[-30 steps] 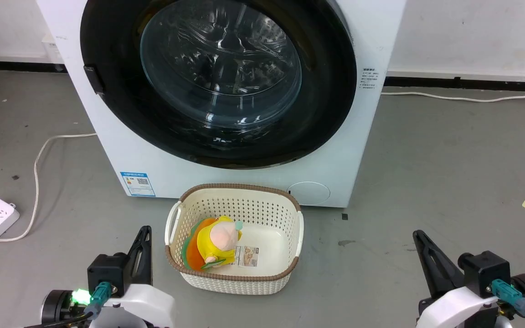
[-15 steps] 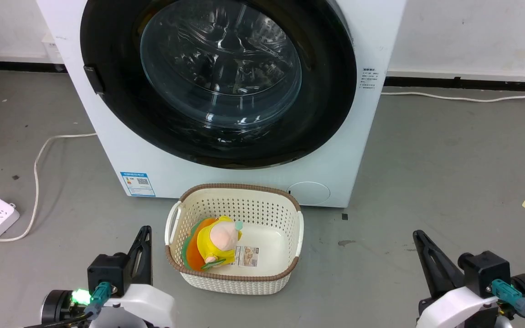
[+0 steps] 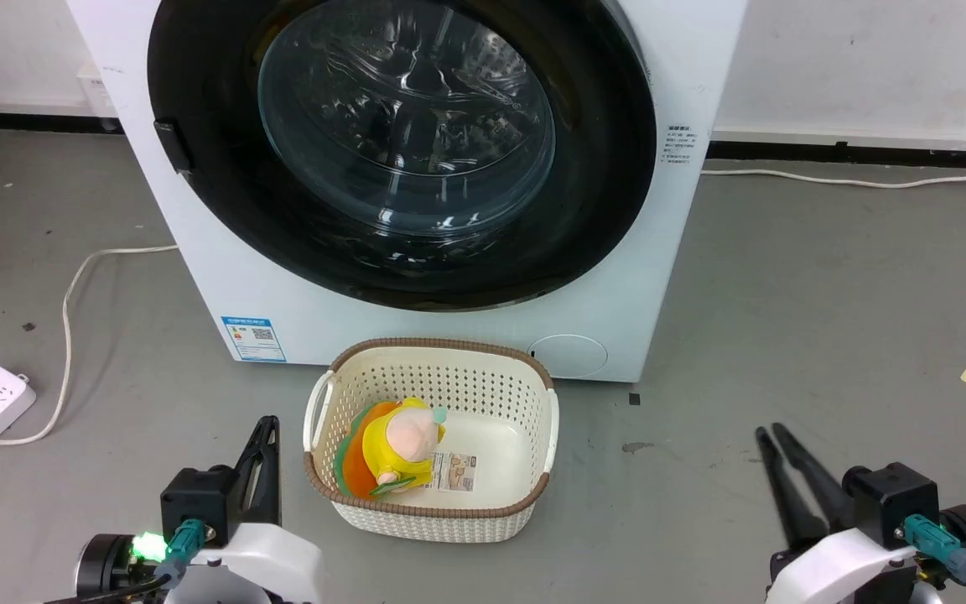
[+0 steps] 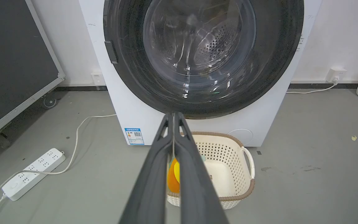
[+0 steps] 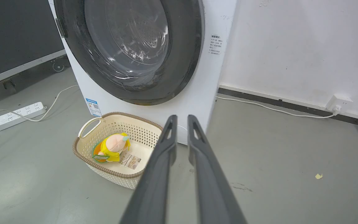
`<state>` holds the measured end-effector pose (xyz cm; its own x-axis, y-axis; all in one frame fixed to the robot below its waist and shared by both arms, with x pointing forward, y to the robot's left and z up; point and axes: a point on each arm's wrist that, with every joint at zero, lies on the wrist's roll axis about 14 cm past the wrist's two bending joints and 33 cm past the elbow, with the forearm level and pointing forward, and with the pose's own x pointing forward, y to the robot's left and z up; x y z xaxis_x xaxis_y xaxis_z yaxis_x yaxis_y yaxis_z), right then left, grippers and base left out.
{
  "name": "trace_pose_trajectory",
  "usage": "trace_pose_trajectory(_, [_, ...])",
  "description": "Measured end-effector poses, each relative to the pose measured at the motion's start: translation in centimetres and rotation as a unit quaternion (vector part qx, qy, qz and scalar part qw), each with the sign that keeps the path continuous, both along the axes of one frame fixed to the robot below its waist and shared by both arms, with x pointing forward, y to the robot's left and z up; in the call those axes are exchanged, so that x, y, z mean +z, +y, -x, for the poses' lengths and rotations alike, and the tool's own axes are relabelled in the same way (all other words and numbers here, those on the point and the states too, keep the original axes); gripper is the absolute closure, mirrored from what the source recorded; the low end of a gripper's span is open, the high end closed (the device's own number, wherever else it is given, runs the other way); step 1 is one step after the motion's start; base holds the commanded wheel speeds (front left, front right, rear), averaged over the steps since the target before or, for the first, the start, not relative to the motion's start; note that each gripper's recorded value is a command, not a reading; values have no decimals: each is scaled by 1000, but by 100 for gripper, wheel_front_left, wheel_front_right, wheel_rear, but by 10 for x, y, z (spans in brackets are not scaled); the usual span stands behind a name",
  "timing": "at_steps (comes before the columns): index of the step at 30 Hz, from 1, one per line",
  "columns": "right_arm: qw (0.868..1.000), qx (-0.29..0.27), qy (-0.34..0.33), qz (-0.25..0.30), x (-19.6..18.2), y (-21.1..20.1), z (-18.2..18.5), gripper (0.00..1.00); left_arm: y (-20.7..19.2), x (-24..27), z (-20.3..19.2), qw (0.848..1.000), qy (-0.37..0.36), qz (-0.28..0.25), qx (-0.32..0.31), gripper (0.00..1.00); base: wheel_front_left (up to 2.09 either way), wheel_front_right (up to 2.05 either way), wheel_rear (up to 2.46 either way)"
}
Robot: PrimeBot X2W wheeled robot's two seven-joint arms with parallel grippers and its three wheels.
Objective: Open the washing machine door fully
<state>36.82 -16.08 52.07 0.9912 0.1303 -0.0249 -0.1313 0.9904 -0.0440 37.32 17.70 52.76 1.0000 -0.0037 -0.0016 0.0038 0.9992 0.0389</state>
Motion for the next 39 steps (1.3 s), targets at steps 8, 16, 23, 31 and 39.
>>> trace_pose_trajectory(8, [1000, -1, 0, -1, 0, -1, 0, 0, -1, 0, 0, 1000, -1, 0, -1, 0, 0, 0, 0])
trace_pose_trajectory(16, [1000, -1, -5, -8, 0, -1, -1, 0, -4, 1, -1, 1000, -7, 1, -4, 0, 0, 0, 0])
trace_pose_trajectory(23, [1000, 3, -5, -11, -3, 2, -6, 0, -3, -4, -2, 1000, -3, 2, -1, 0, 0, 0, 0])
trace_pose_trajectory(31, [1000, 14, -22, -16, 6, 6, -27, 0, -2, -9, -7, 1000, -2, 5, 4, 0, 0, 0, 0])
trace_pose_trajectory(39, [998, 29, -41, -24, 18, 8, -58, 0, -1, -11, -17, 1000, -4, 9, 9, 0, 0, 0, 0])
